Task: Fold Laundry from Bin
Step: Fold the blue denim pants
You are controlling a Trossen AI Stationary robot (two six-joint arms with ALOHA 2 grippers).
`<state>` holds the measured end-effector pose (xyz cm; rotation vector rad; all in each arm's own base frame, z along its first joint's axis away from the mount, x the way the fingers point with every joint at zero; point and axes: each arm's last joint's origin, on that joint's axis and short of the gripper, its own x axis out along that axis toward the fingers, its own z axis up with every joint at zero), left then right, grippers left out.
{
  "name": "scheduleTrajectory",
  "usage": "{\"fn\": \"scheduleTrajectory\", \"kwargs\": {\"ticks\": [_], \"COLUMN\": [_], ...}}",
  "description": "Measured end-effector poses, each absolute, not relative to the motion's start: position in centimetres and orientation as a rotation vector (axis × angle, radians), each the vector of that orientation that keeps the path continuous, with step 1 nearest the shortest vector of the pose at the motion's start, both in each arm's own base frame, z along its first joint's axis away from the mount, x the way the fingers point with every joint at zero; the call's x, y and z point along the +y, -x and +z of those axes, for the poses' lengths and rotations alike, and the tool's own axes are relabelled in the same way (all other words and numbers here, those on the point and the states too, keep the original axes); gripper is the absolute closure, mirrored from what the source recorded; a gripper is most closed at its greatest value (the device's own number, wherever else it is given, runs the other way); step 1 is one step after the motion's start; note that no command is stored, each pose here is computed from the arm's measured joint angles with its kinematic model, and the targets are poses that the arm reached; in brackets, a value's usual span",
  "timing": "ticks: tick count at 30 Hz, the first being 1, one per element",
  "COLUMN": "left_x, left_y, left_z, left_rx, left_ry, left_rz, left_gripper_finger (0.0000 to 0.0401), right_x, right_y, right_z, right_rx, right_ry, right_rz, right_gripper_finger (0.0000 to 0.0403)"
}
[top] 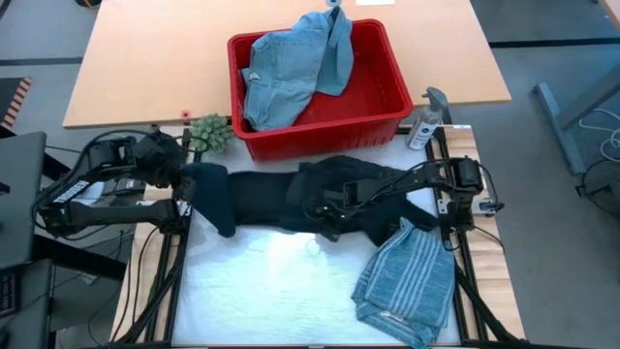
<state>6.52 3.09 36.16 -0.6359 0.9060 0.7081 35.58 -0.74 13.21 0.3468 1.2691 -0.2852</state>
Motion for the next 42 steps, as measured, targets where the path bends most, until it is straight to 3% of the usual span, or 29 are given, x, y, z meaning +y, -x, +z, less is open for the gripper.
{"fn": "scheduleTrajectory", "kwargs": {"ticks": [5, 8, 11, 15, 21, 25, 33, 37, 42], "left_x": [3.0, 3.0, 3.0, 3.0, 3.0, 3.0, 3.0, 3.0, 3.0], "left_y": [-6.9, -7.0, -7.0, -6.9, -6.9, -6.9, -6.9, -6.9, -6.9], "left_z": [36.3, 36.4, 36.4, 36.4, 36.4, 36.4, 36.4, 36.4, 36.4], "left_rx": [0.87, 0.862, 0.868, 0.869, 0.871, 0.872, 0.874, 0.874, 0.871], "left_ry": [0.709, 0.715, 0.703, 0.688, 0.679, 0.676, 0.668, 0.661, 0.665], "left_rz": [0.645, 0.622, 0.626, 0.62, 0.615, 0.614, 0.61, 0.606, 0.608], "left_gripper_finger": [0.0399, 0.0399, 0.0399, 0.0399, 0.0399, 0.0399, 0.0399, 0.0399, 0.0399], "right_x": [-1.1, -1.5, -1.2, -0.5, 1.7, 3.4, 5.0, 5.5, 5.1], "right_y": [-33.7, -33.3, -32.9, -30.4, -24.3, -21.9, -22.8, -24.3, -25.3], "right_z": [13.3, 14.7, 17.5, 24.1, 27.9, 28.4, 27.3, 25.2, 21.8], "right_rx": [1.45, 1.407, 1.284, 1.127, 1.251, 1.289, 1.213, 1.267, 1.419], "right_ry": [-0.277, -0.288, -0.277, -0.291, -0.293, -0.311, -0.369, -0.334, -0.227], "right_rz": [-0.326, -0.329, -0.334, -0.325, -0.314, -0.322, -0.543, -0.614, -0.797], "right_gripper_finger": [0.0383, 0.0381, 0.0375, 0.0366, 0.035, 0.0293, 0.0117, 0.0085, 0.0085]}}
